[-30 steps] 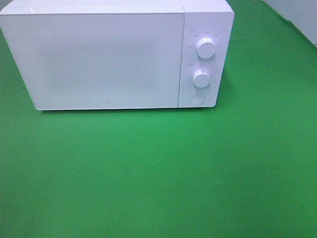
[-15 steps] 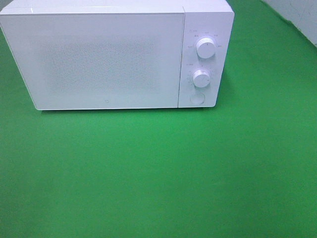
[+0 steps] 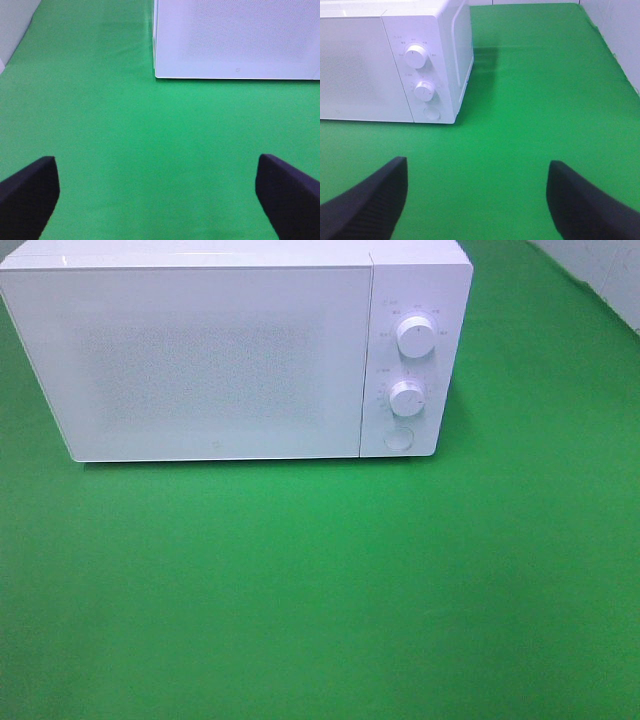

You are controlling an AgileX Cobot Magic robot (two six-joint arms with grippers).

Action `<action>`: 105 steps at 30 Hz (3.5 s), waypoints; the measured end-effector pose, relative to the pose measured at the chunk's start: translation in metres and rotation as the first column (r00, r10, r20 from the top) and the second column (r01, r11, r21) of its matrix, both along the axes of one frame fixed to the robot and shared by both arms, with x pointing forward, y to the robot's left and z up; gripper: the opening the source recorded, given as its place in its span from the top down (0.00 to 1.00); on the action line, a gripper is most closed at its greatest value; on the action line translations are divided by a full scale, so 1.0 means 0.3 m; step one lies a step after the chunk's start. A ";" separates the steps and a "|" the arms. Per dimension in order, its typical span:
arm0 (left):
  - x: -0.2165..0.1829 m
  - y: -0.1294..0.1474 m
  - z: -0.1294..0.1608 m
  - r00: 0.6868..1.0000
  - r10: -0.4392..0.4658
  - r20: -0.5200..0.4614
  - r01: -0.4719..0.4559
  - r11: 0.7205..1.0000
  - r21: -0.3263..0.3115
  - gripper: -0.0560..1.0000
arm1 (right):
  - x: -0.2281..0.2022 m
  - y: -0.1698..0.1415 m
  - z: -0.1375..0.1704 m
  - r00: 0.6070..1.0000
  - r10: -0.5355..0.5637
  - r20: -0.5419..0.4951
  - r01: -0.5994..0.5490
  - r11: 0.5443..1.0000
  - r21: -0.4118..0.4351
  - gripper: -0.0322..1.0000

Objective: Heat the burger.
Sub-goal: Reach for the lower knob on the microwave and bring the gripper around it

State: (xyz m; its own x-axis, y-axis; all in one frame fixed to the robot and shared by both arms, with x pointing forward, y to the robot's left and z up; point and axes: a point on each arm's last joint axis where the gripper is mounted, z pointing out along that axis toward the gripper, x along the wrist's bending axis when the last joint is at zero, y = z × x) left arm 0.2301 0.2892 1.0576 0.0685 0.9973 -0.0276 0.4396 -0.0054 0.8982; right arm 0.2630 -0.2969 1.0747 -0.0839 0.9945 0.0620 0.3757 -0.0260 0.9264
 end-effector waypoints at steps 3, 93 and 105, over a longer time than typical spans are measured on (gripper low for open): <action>0.000 0.000 0.000 1.000 0.000 0.000 0.000 1.000 0.000 0.01 | 0.014 0.002 0.005 1.000 0.000 0.003 0.000 1.000 0.000 0.25; 0.000 0.000 0.000 1.000 0.000 0.000 0.000 1.000 0.000 0.01 | 0.523 0.378 -0.482 0.991 -0.015 0.136 0.045 0.973 -0.226 0.25; 0.000 0.000 0.000 1.000 0.000 0.000 0.000 1.000 0.000 0.01 | 0.550 0.520 -0.474 0.985 0.060 0.161 -0.028 0.981 -0.193 0.25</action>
